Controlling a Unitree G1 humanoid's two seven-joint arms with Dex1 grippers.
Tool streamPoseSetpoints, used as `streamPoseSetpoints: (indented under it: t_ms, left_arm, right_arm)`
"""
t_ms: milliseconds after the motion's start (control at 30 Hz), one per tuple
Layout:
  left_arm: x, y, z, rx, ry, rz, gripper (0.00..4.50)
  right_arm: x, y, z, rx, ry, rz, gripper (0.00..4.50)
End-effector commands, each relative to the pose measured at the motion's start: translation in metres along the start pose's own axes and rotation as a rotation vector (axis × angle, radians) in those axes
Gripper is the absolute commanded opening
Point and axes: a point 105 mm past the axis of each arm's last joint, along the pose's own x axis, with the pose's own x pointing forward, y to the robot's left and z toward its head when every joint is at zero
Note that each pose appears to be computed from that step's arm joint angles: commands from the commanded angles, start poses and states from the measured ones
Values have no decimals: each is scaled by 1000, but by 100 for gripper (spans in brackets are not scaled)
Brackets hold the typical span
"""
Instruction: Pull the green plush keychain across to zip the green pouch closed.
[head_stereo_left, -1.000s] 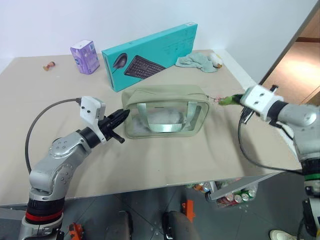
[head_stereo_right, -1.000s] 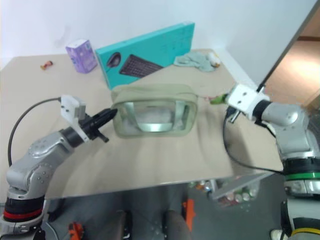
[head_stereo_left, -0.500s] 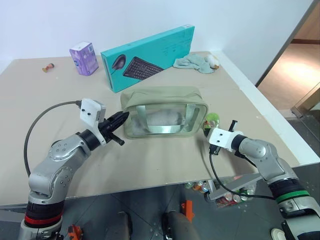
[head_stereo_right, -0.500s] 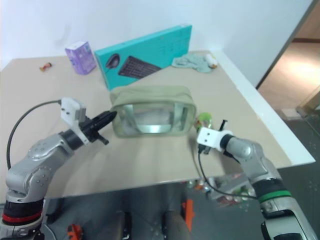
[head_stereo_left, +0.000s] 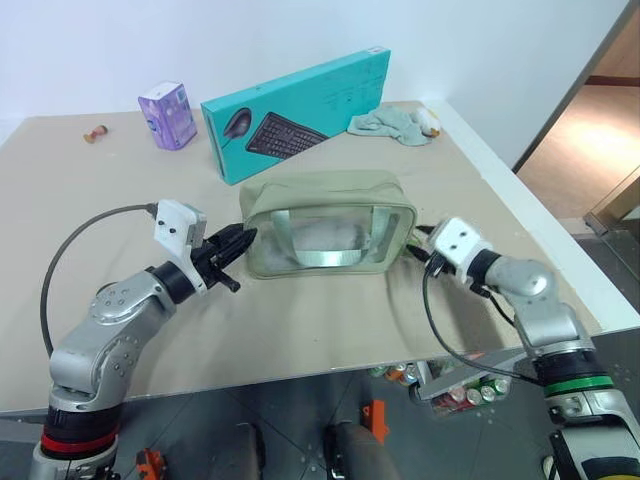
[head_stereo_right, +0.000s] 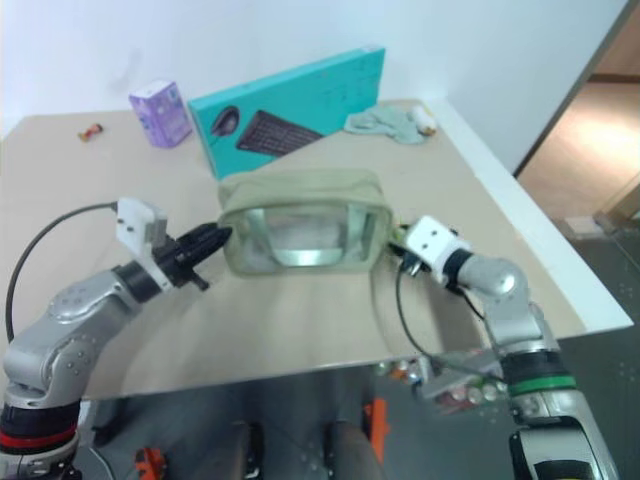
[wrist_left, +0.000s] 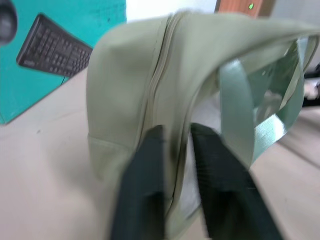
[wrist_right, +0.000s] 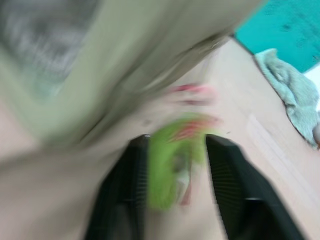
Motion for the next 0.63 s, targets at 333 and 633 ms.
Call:
streamPoseSetpoints:
  t_ms: [333, 633]
  left_arm:
    - [-53, 27, 11, 142, -11, 140, 447]
    - [-71, -2, -42, 178, 145, 173, 447]
  right_arm:
    - [-63, 1, 25, 288, -81, 85, 450]
    - [-66, 47, 26, 421, -130, 153, 450]
